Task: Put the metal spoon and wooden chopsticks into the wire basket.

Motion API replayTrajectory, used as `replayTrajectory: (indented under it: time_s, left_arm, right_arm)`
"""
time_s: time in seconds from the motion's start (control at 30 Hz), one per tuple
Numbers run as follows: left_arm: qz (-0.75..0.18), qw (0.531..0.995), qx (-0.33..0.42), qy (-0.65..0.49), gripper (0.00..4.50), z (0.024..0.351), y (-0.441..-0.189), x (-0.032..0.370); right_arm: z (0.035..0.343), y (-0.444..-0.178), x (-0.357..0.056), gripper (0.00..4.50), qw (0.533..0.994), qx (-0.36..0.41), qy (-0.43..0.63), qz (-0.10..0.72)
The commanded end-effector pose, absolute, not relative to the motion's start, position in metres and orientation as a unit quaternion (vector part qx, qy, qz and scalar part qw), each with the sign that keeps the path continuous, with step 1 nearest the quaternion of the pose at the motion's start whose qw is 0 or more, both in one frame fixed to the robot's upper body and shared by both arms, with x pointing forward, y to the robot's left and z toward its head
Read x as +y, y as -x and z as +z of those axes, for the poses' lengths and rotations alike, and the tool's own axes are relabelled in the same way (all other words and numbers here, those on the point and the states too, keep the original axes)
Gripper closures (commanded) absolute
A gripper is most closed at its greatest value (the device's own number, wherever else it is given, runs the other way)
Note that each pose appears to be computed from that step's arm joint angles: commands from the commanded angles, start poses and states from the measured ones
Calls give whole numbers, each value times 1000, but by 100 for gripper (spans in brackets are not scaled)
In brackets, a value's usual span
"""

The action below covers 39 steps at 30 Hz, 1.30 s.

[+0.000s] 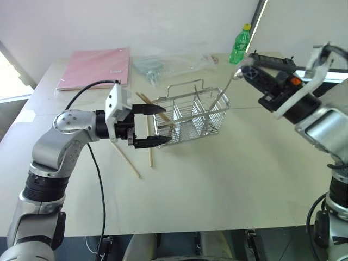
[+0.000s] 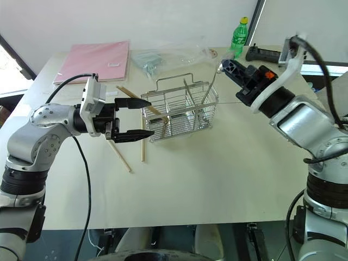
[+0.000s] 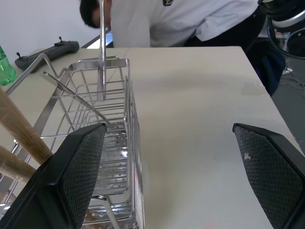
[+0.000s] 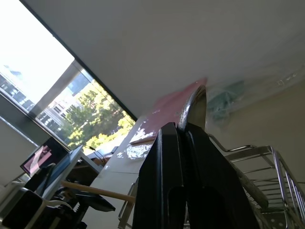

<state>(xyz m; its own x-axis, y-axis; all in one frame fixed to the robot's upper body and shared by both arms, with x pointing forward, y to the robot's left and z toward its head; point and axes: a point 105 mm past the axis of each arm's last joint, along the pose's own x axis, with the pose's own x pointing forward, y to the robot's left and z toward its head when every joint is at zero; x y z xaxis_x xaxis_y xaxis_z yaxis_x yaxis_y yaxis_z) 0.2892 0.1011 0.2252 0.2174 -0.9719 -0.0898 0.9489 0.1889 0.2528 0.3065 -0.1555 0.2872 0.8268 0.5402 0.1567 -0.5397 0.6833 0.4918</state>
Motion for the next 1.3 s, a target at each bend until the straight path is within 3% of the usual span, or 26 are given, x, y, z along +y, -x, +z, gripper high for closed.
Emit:
replayTrajectory:
  time_s: [0.03,0.2,0.27,0.33,0.57,0.73,0.83,1.03,1.3]
  left_arm:
    - [-620,768,-72,-144,0,240,-287,103]
    - [-620,768,-73,-143,0,238,-287,101]
    - [-620,768,-73,-143,0,238,-288,101]
    - [-619,769,-74,-143,0,238,-288,101]
    - [-609,776,-80,-145,0,241,-291,103]
    - [-565,812,-84,-120,0,255,-305,117]
    - [-523,842,-91,-102,0,264,-318,131]
    - [-405,908,-62,-85,0,262,-347,181]
    - [-268,957,34,-106,0,218,-365,232]
  right_arm:
    - [293,-308,-152,446,925,-15,-234,298]
    - [293,-310,-149,203,924,-14,-236,300]
    - [293,-311,-150,85,925,-13,-234,298]
    - [294,-310,-152,6,927,-13,-233,292]
    - [305,-302,-170,6,940,-24,-165,297]
    - [313,-267,-173,6,924,-37,14,381]
    - [302,-246,-169,6,892,-46,118,435]
    - [272,-199,-157,6,833,-22,108,543]
    - [219,-187,-158,6,830,20,150,536]
